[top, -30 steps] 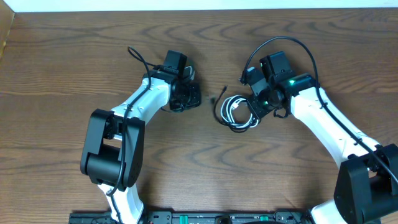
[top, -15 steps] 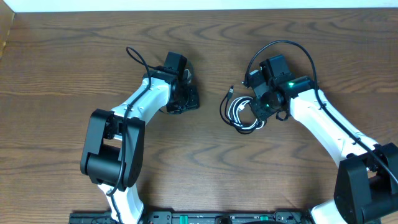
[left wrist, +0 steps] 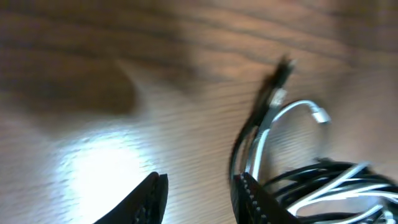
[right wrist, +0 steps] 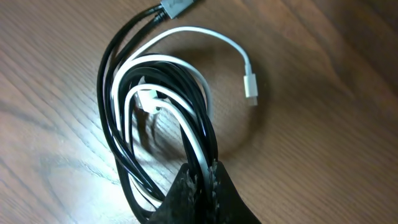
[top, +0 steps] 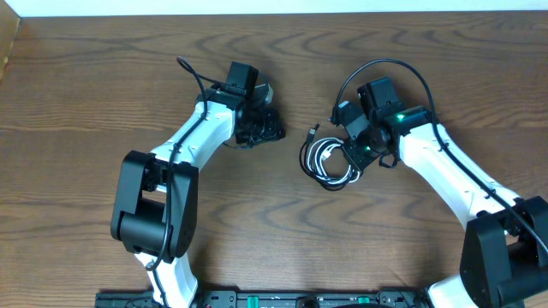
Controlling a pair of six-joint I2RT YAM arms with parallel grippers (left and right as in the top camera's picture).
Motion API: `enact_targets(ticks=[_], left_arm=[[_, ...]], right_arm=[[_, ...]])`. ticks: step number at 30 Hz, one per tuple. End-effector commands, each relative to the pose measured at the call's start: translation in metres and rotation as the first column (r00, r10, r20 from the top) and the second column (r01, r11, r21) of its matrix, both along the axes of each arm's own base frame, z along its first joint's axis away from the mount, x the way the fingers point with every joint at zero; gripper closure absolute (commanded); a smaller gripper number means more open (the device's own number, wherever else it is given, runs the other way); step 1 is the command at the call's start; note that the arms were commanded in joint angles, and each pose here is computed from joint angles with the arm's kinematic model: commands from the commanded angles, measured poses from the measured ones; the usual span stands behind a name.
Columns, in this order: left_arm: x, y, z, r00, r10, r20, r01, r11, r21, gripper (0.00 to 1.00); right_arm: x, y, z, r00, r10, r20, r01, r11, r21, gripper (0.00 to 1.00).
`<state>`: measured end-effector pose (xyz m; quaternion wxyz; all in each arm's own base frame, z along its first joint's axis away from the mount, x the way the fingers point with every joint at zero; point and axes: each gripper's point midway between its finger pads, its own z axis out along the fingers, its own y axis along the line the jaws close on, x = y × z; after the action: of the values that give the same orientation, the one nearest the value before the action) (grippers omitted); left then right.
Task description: Untangle cables
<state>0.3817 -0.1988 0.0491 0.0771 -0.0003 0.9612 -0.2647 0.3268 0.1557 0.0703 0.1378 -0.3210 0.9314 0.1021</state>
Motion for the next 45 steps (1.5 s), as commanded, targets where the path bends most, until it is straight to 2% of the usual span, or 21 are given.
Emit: enact_targets(ticks=[1, 3, 5, 9, 14, 17, 25, 29, 35, 38, 45], left_arm=[[-0.001, -0.020, 0.005, 0.998, -0.061, 0.026, 0.062, 0.998, -0.033, 0.62], [-0.005, -0.026, 0.003, 0.993, -0.104, 0.049, 0.104, 0.995, -0.004, 0.61], [-0.008, -0.031, 0.001, 0.987, -0.146, 0.069, 0.145, 0.989, 0.024, 0.55], [-0.017, -0.045, -0.001, 0.943, -0.303, 0.137, 0.295, 0.952, 0.079, 0.31], [-0.016, -0.044, -0.010, 0.911, -0.375, 0.172, 0.336, 0.916, 0.218, 0.20], [-0.023, -0.051, -0.016, 0.886, -0.433, 0.169, 0.390, 0.891, 0.234, 0.16], [-0.029, -0.053, -0.048, 0.880, -0.461, 0.112, 0.426, 0.872, 0.242, 0.16], [-0.036, -0.060, -0.055, 0.879, -0.468, 0.089, 0.446, 0.874, 0.190, 0.15], [-0.030, -0.042, -0.072, 0.928, -0.370, 0.036, 0.347, 0.896, 0.278, 0.20], [-0.029, -0.041, -0.072, 0.934, -0.356, 0.034, 0.333, 0.899, 0.283, 0.21], [-0.053, -0.029, -0.076, 0.930, -0.360, -0.077, 0.366, 0.881, 0.299, 0.22]], right_arm=[[-0.002, -0.004, 0.001, 1.000, -0.005, 0.005, 0.005, 1.000, -0.006, 0.99], [-0.004, -0.004, 0.001, 1.000, -0.021, -0.007, 0.021, 1.000, -0.004, 0.99], [-0.007, -0.004, 0.000, 0.999, -0.023, -0.022, 0.023, 1.000, 0.000, 0.99], [-0.013, -0.002, -0.001, 0.999, -0.017, -0.048, 0.017, 1.000, 0.012, 0.99], [-0.015, 0.000, -0.001, 0.998, -0.012, -0.058, 0.013, 1.000, 0.021, 0.99], [-0.018, 0.007, 0.001, 0.998, 0.029, -0.062, -0.026, 0.998, 0.059, 0.99], [-0.019, 0.009, 0.002, 0.997, 0.036, -0.065, -0.032, 0.997, 0.070, 0.99], [-0.019, 0.009, 0.002, 0.997, 0.036, -0.064, -0.032, 0.997, 0.070, 0.99], [-0.019, 0.009, 0.002, 0.997, 0.036, -0.065, -0.031, 0.997, 0.070, 0.99], [-0.019, 0.009, 0.002, 0.997, 0.036, -0.065, -0.031, 0.997, 0.070, 0.99], [-0.019, 0.011, 0.003, 0.997, 0.039, -0.063, -0.034, 0.996, 0.082, 0.99]])
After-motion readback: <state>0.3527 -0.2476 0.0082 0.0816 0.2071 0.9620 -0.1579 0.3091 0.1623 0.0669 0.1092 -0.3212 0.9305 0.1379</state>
